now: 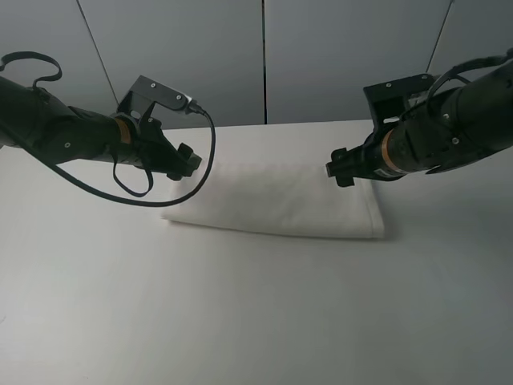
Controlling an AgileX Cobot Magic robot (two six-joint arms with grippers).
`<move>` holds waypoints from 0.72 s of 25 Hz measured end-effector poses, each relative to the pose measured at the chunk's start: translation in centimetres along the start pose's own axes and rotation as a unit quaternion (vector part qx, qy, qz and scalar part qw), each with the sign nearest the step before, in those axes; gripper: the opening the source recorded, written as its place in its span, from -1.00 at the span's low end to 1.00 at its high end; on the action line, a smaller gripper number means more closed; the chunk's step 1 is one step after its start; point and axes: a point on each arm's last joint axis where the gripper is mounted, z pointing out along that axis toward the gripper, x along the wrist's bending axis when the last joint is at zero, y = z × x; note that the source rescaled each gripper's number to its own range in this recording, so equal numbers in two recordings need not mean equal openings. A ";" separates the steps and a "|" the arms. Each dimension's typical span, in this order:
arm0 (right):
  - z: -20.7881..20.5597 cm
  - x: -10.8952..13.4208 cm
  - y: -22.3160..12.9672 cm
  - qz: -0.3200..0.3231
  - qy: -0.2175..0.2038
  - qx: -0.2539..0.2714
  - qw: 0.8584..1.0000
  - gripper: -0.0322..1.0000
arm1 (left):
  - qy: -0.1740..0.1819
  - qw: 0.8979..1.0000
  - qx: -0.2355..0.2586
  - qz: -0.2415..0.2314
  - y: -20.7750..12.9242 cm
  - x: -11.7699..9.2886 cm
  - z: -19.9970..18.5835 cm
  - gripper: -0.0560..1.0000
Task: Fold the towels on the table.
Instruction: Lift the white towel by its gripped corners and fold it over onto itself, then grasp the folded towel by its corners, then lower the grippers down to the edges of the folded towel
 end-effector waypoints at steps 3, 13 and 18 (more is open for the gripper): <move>0.0 0.0 0.0 0.005 0.001 0.000 1.000 1.00 | 0.002 1.000 -0.003 -0.003 0.3 0.1 0.0 0.87; 0.1 0.8 0.0 0.043 0.082 0.026 0.995 1.00 | 0.049 0.992 0.103 -0.050 2.4 1.9 -0.3 0.86; 0.2 1.1 0.9 0.012 0.137 0.016 0.990 1.00 | 0.053 0.990 0.121 -0.047 2.3 2.1 -0.3 0.86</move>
